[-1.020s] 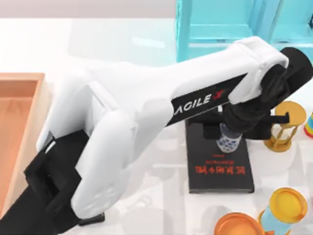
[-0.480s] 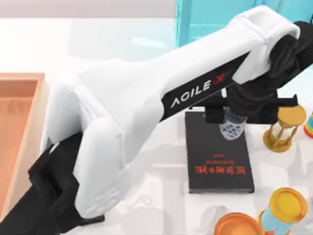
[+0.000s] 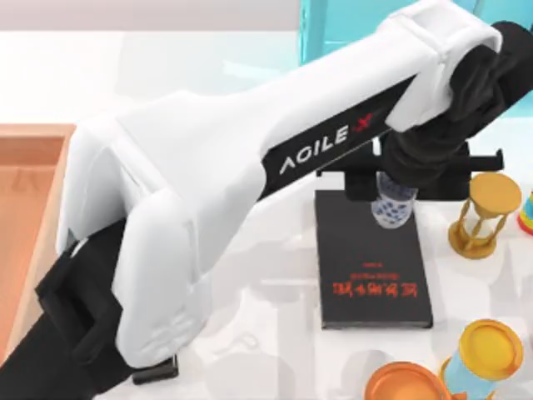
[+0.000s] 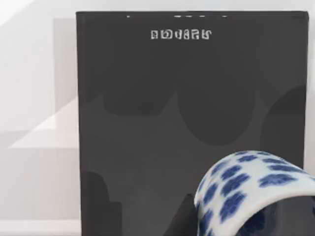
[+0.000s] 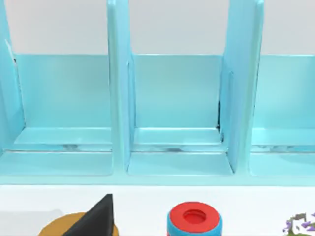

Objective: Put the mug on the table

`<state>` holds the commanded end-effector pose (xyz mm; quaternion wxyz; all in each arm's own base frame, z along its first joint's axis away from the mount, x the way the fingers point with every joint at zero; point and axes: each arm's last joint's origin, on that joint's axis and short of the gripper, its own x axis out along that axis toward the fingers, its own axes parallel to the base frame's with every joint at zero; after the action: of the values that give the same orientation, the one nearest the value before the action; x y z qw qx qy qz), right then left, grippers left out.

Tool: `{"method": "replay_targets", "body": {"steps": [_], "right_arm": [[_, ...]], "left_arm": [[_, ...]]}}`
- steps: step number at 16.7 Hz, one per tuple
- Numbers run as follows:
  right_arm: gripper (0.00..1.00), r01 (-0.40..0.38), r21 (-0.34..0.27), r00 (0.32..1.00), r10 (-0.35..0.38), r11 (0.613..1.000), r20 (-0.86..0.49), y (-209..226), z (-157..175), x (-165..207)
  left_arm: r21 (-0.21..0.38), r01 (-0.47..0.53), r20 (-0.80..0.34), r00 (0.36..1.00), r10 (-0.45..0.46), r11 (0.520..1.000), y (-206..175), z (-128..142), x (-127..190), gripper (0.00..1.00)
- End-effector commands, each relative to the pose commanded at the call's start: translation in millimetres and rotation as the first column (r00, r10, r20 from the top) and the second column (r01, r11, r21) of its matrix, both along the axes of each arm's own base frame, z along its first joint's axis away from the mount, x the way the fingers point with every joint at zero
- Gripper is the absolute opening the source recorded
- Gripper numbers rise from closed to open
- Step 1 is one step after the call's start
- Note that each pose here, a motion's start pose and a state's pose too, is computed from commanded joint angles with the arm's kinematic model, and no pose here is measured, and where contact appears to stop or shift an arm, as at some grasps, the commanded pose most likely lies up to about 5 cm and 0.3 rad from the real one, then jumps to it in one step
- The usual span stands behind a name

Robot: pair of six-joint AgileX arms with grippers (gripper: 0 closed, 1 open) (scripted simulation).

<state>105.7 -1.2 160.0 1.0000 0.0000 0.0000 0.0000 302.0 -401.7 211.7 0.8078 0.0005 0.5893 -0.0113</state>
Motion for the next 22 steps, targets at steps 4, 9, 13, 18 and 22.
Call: {"method": "replay_targets", "body": {"steps": [4,9,13,18,22], "right_arm": [[1.0,0.0,0.0,1.0,0.0,1.0,0.0,0.0,0.0,0.0],[1.0,0.0,0.0,1.0,0.0,1.0,0.0,0.0,0.0,0.0],[1.0,0.0,0.0,1.0,0.0,1.0,0.0,0.0,0.0,0.0],[1.0,0.0,0.0,1.0,0.0,1.0,0.0,0.0,0.0,0.0],[1.0,0.0,0.0,1.0,0.0,1.0,0.0,0.0,0.0,0.0]], "left_arm": [[-0.01,0.0,0.008,1.0,0.001,1.0,30.9,18.3,6.9,0.0],[0.041,0.002,-0.036,0.999,0.0,0.999,76.0,15.2,1.4,0.0],[0.017,0.001,-0.012,1.0,-0.001,1.0,105.6,28.7,1.2,0.0],[0.02,0.006,-0.013,1.0,-0.006,1.0,105.6,27.2,0.7,0.0],[0.015,0.005,-0.01,1.0,-0.005,1.0,105.5,4.2,7.2,0.0]]}}
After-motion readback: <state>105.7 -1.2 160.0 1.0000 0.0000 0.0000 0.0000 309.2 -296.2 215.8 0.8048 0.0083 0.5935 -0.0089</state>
